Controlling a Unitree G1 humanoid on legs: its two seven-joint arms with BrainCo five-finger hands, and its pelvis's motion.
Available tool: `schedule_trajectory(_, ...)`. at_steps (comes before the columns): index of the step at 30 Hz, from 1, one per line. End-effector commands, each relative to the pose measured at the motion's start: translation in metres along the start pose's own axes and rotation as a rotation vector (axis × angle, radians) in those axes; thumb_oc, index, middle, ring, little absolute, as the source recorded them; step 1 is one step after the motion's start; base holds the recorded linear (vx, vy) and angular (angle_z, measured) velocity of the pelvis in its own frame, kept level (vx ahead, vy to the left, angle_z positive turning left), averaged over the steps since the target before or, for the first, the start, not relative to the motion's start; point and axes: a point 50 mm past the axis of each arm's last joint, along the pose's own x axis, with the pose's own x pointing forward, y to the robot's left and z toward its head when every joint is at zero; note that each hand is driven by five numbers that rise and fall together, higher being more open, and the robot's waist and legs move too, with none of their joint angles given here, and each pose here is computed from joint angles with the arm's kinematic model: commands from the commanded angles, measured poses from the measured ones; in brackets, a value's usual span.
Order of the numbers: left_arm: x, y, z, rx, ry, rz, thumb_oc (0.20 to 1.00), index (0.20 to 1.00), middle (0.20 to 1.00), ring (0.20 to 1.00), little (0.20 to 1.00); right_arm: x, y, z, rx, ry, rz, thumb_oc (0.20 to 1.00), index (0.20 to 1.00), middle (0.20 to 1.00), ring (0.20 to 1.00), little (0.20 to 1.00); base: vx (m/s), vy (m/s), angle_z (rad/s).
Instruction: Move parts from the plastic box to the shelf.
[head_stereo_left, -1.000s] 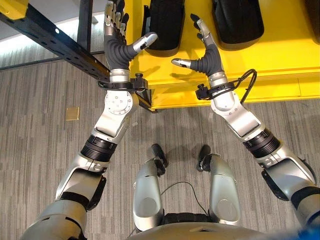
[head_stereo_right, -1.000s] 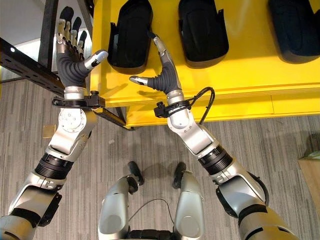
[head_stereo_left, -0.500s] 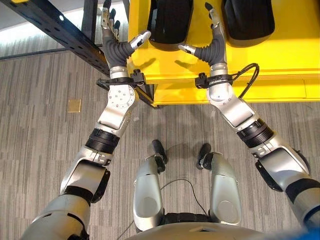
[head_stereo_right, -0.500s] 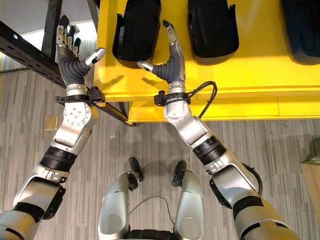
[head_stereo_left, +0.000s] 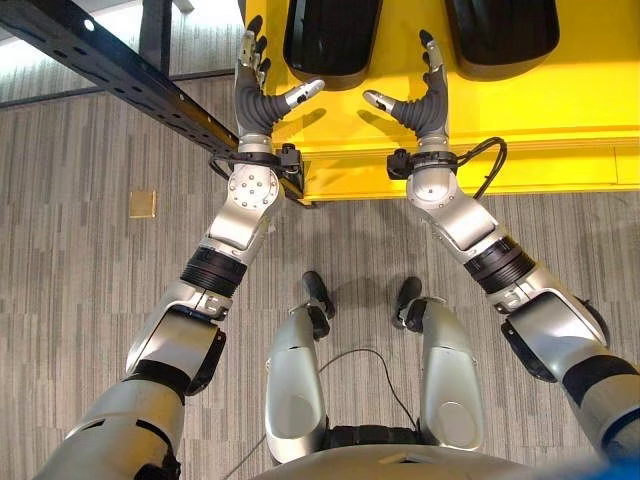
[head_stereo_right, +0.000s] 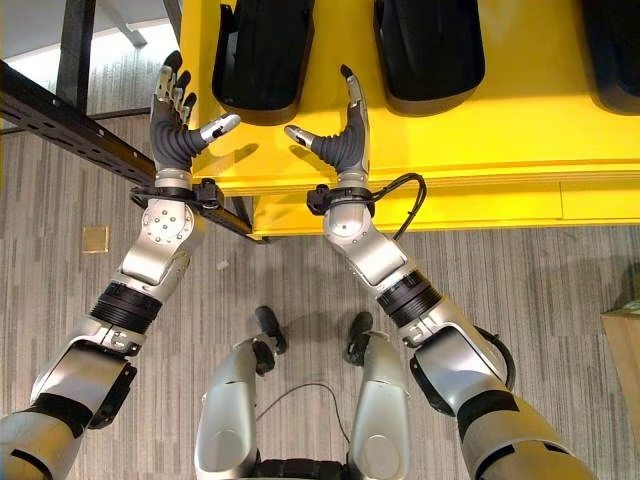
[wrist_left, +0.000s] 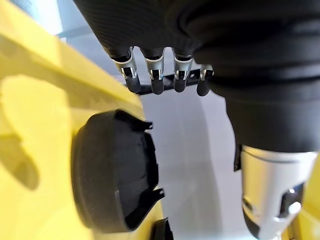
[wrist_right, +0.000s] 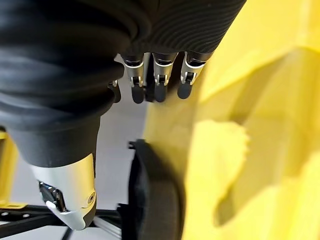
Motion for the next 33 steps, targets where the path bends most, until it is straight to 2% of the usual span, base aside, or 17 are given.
schedule_trajectory(1,0.018,-0.019,0.031,-0.034,-0.122,-0.062,1.0,1.0,1.0,1.0,1.0,0.009,0.012,0.044,0.214,-0.097,0.062,1.0,1.0,1.0,1.0,1.0,0.0,0.0,0.0)
schedule_trajectory(16,0.026,-0.015,0.027,-0.04,-0.092,-0.048,1.0,1.0,1.0,1.0,1.0,0.01,0.023,0.028,0.413,0.049,0.114,1.0,1.0,1.0,1.0,1.0,0.0,-0.002,0.0)
schedule_trajectory(33,0.044,-0.015,0.035,0.02,-0.084,-0.084,1.0,1.0,1.0,1.0,1.0,0.013,0.03,0.03,0.378,0.054,0.204,1.0,1.0,1.0,1.0,1.0,0.0,-0.002,0.0)
